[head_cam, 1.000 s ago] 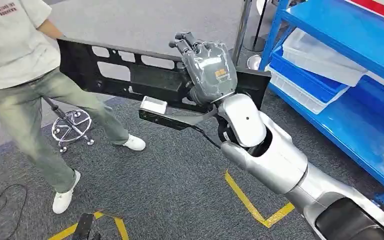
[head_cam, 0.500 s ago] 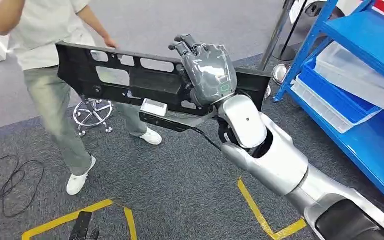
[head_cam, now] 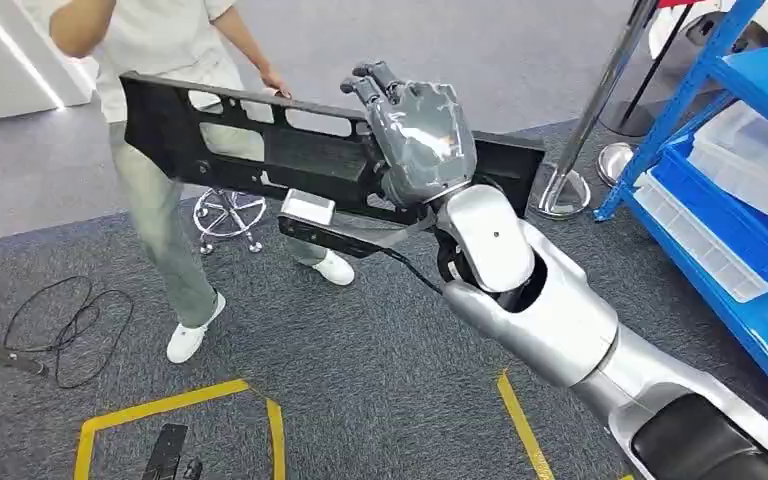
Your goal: Take the parts from the cabinet and place them on the table.
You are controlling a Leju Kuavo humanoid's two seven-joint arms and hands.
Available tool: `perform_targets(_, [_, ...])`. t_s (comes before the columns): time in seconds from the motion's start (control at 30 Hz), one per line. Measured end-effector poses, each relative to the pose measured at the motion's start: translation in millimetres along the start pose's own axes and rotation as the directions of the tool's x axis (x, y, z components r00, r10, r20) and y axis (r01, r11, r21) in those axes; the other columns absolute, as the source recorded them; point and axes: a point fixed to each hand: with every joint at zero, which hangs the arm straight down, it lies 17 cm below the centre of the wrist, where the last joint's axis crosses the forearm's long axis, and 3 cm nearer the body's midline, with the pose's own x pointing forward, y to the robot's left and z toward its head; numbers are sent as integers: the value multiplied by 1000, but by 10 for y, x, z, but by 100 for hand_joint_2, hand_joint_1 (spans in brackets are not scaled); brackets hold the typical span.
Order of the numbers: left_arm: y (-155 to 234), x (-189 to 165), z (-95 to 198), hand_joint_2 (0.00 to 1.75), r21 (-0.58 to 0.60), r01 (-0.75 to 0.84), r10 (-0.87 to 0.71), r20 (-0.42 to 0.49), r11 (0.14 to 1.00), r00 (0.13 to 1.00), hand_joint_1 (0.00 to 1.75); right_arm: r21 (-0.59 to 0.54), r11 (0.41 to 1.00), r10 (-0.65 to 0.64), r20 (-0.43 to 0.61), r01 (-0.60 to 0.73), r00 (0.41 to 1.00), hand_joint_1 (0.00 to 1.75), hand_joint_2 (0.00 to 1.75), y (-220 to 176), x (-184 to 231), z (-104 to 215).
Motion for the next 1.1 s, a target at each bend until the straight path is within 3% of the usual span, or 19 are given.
perform_targets(1.1, [-70,44,-8,175,-46,-7,7,2,999,1000,0,21,999,-33,-11,33,999,175,175,78,-53,36])
